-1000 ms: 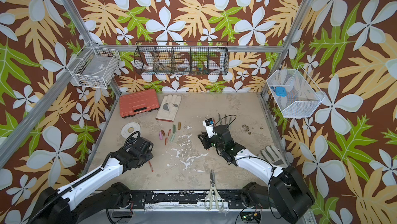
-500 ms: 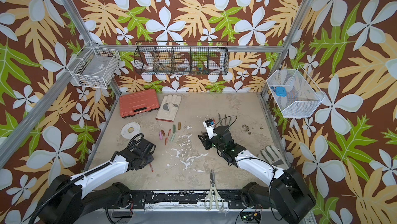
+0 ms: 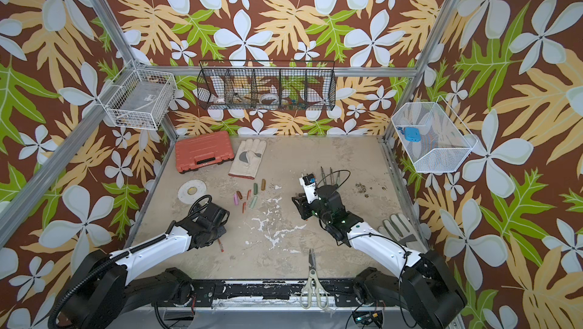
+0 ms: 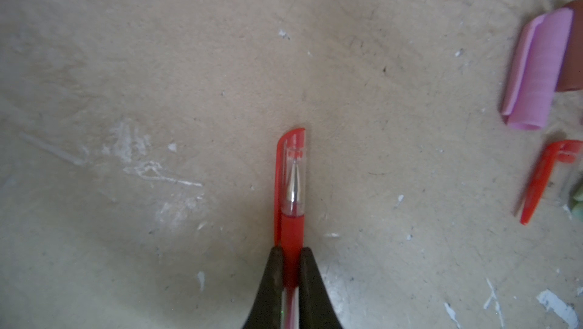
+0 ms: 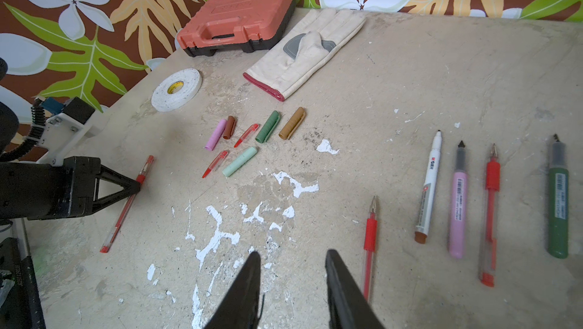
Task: Remove pen caps from pens
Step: Pick up the pen from the bottom-left of the table.
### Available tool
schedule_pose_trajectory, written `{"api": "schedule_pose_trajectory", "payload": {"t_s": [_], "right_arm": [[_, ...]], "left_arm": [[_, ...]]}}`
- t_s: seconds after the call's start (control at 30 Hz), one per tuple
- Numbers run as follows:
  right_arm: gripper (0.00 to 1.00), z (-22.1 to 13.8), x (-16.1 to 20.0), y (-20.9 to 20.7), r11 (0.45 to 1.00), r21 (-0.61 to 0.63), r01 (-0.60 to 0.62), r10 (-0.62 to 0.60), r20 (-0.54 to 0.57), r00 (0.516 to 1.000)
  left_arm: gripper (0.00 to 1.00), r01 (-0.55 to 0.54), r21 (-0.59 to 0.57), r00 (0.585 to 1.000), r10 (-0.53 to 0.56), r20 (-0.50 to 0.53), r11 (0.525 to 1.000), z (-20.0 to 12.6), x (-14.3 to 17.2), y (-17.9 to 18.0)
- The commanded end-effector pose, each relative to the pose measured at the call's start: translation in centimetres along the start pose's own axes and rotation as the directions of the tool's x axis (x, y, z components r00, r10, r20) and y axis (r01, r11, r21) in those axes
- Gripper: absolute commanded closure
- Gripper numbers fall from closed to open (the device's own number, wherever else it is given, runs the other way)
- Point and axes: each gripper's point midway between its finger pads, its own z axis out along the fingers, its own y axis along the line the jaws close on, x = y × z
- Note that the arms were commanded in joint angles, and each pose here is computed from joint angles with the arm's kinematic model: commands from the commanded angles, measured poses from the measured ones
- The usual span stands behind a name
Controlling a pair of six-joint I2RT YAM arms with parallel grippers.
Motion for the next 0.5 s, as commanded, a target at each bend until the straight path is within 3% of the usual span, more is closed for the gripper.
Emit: {"api": "schedule_pose_trajectory", "payload": {"t_s": [0.0,0.1,0.2,0.47], "right_arm": [[0.65,-0.1,-0.5,0.0,1.0,0.005,0.005,-0.005,0.025,1.0],[0.65,0.0,-0.5,0.3,1.0,-0.012,0.002,-0.002,0.024,1.0],[0.65,0.0,-0.6,1.0,0.999,-0.054,0.0,0.002,0.024,1.0],[0.65,-0.1,-0.5,3.3,0.981,-0.196,0.0,0.006,0.032,0.999]], "left_arm": [[0.95,-0.021,0.042,0.999,0.023,-0.046,0.999,-0.2,0.7,-0.8],[0.99,-0.031,0.146,0.999,0.032,-0.008,0.989,-1.1,-0.5,-3.1],[0.99,-0.06,0.311,0.998,0.049,0.044,0.949,-2.7,-1.8,-6.4],[1.0,-0.243,0.57,0.948,0.069,0.31,0.785,-8.7,-6.6,-12.9]]}}
